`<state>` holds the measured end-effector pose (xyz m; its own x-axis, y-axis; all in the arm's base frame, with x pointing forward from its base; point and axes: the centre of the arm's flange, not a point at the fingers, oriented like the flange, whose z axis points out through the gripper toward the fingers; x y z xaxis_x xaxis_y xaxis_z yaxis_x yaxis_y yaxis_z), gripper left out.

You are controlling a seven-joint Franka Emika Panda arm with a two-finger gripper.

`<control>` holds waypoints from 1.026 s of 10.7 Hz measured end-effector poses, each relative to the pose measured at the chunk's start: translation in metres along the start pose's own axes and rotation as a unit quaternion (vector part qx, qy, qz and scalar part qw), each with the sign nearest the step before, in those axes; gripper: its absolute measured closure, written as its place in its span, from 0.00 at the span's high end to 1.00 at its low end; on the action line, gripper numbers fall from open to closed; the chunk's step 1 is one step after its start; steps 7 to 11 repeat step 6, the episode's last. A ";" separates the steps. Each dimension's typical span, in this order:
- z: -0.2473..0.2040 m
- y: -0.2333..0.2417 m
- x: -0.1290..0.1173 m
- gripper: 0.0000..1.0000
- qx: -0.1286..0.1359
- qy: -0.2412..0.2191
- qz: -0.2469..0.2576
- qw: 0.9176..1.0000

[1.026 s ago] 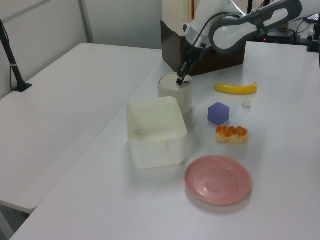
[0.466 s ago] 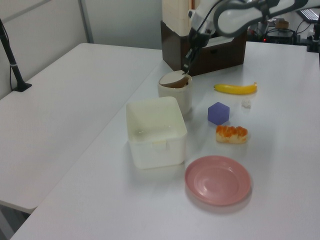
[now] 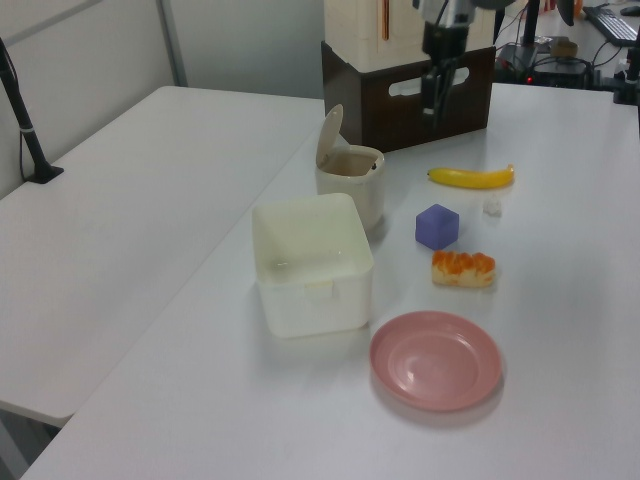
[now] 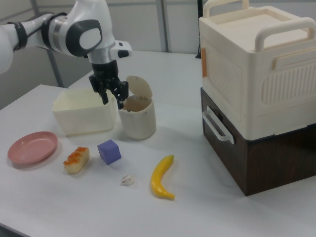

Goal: Open the trash can
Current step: 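Release the lid and raise the gripper away from the trash can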

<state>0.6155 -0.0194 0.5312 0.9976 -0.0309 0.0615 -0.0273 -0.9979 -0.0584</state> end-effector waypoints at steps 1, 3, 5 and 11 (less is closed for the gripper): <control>-0.008 0.002 -0.007 0.79 0.000 -0.009 0.001 1.000; -0.016 0.014 -0.014 1.00 0.001 -0.017 0.010 1.000; -0.014 0.021 -0.018 1.00 0.001 -0.033 0.017 0.999; -0.014 0.022 -0.019 1.00 0.002 -0.036 0.017 0.999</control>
